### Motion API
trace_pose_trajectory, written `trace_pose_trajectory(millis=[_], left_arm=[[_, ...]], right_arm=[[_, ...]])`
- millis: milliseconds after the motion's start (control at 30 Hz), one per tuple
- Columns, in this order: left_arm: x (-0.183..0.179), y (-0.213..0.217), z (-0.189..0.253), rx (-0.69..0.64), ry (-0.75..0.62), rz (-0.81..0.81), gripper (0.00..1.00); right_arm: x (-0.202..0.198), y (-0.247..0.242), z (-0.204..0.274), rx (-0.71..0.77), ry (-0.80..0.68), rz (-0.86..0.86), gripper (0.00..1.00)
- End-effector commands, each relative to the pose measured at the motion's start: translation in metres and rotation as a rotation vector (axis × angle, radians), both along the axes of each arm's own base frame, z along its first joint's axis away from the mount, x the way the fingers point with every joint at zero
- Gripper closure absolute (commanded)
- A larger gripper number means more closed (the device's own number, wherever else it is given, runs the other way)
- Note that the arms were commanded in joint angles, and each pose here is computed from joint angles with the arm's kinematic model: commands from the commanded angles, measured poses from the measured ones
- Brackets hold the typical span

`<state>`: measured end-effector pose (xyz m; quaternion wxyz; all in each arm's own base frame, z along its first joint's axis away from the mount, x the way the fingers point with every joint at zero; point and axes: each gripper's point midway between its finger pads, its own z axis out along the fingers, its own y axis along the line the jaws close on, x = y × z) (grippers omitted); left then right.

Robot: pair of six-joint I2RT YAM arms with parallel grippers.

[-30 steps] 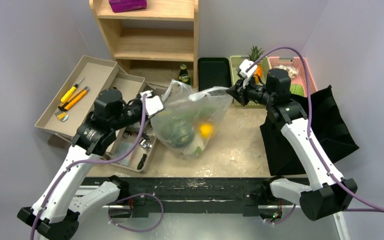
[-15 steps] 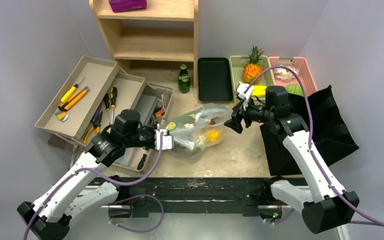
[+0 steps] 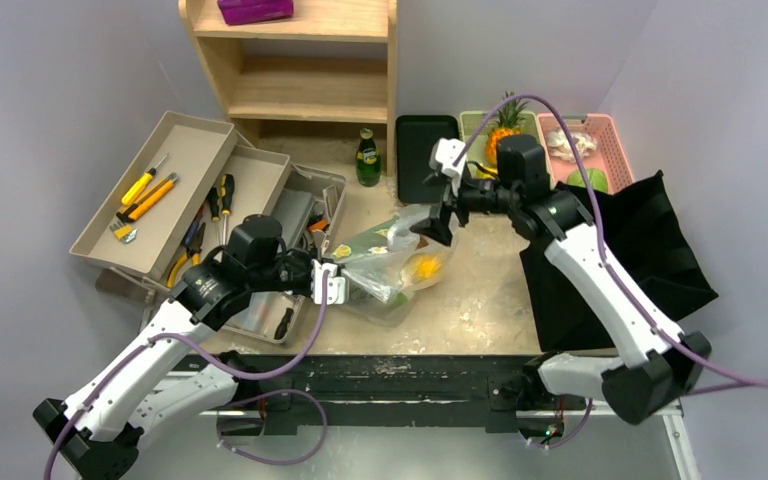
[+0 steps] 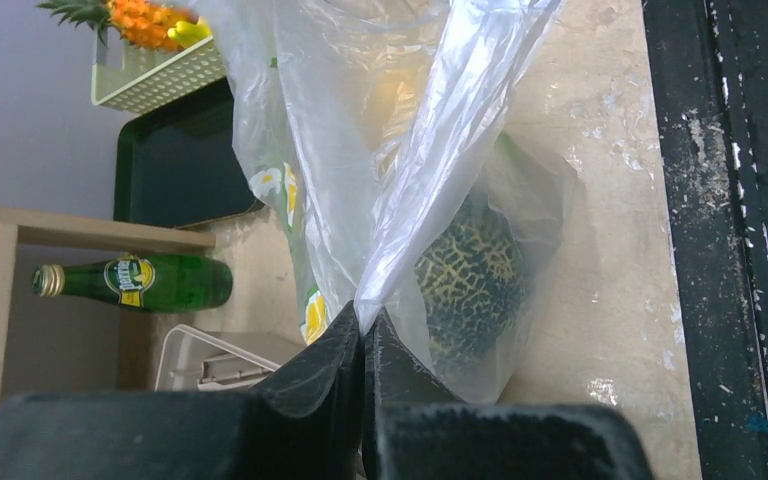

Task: Untie the knot of the grocery bags and take out the mixed food
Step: Untie the takeout bag at the center of the board.

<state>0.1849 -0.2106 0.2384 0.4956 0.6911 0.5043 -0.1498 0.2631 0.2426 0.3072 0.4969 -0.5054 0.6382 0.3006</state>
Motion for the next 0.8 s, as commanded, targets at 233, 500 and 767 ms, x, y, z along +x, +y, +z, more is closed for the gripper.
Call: trace_pose_trajectory(millis=[233, 500, 767], left_arm=[[0.007, -0.005, 0.026, -0.008, -0.112, -0.034, 1.0], [0.027, -0.006, 0.047, -0.098, -0.08, 0.113, 1.0], [0.084, 0.024, 0.119, -0.414, 0.117, 0.489, 1.0]], right_arm=[[-0.013, 0.011, -0.025, -0.146, -0.062, 0.287, 0.01], [0.037, 0.022, -0.005, -0.104, 0.0, 0.13, 0.9], [0.103, -0.041, 0.09, 0.177, -0.009, -0.347, 1.0]])
